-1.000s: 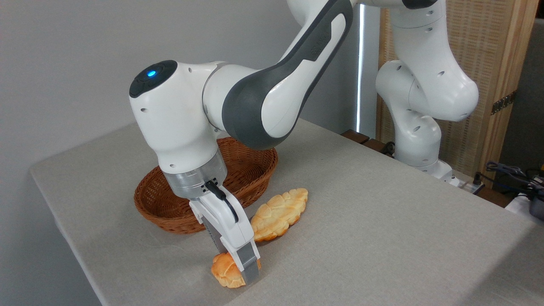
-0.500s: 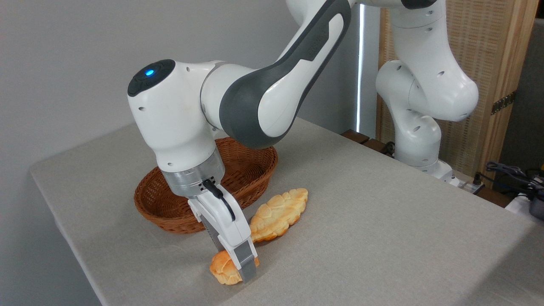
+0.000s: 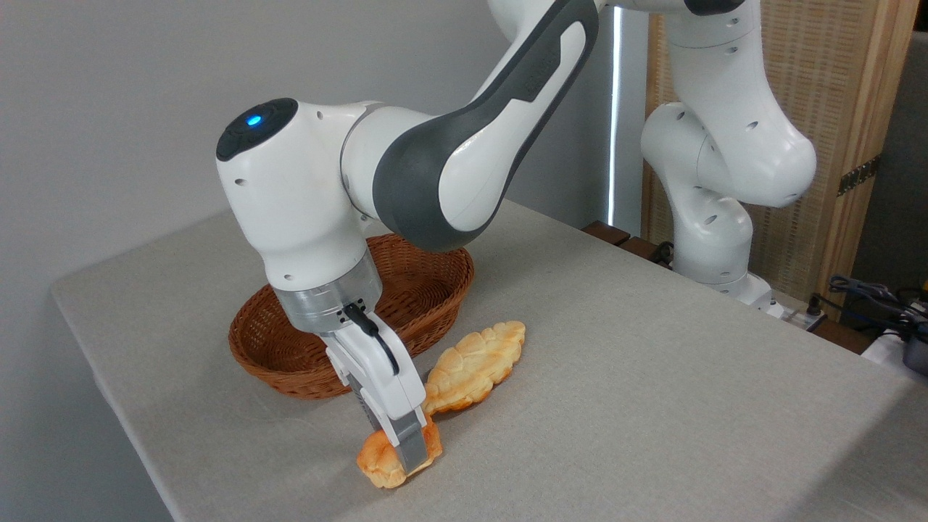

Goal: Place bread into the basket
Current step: 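Lift the roll and carry it over the wicker basket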

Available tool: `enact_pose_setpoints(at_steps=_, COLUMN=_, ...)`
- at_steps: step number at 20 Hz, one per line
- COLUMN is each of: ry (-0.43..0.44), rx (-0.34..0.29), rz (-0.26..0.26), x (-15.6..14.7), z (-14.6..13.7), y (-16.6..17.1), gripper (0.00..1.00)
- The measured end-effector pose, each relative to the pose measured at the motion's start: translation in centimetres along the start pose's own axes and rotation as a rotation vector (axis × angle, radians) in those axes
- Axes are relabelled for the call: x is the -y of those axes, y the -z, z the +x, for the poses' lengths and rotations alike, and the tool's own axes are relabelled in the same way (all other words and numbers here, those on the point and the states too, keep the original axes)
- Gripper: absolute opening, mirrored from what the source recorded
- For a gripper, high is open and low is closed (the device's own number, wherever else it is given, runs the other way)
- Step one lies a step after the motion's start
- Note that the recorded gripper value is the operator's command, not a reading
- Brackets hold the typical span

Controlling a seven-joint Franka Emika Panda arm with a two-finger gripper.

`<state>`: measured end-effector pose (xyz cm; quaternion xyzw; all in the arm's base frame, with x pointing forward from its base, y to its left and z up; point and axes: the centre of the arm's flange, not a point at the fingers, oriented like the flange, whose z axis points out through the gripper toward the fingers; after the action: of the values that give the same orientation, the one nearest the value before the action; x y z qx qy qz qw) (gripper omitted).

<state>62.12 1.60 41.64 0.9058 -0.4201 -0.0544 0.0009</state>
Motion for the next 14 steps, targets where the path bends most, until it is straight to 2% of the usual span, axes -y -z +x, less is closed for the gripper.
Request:
enact_pose_setpoints(at_steps=2, ry=0.001, rx=-0.009, rz=0.010, x=0.0, z=0.0, y=0.7, gripper=0.48)
enact_pose_setpoints(at_steps=5, ry=0.003, rx=-0.051, rz=0.059, x=0.0, z=-0.3, y=4.3, gripper=0.50)
enact_pose_setpoints(at_steps=6, ry=0.002, rx=-0.066, rz=0.075, x=-0.2, z=-0.4, y=5.6, gripper=0.56)
enact_pose_setpoints(at_steps=7, ry=0.001, rx=-0.083, rz=0.086, x=-0.6, z=-0.5, y=6.8, gripper=0.69)
enact_pose_setpoints(at_steps=10, ry=-0.011, rx=-0.164, rz=0.072, x=-2.6, z=0.6, y=9.3, gripper=0.79)
enact_pose_setpoints(at_steps=11, ry=-0.020, rx=-0.192, rz=0.067, x=-3.5, z=1.2, y=10.1, gripper=0.95)
enact_pose_setpoints(at_steps=12, ry=-0.025, rx=-0.210, rz=0.061, x=-4.5, z=1.9, y=10.8, gripper=1.00)
enact_pose_setpoints(at_steps=14, ry=-0.017, rx=-0.226, rz=0.052, x=-6.6, z=3.6, y=11.5, gripper=1.00)
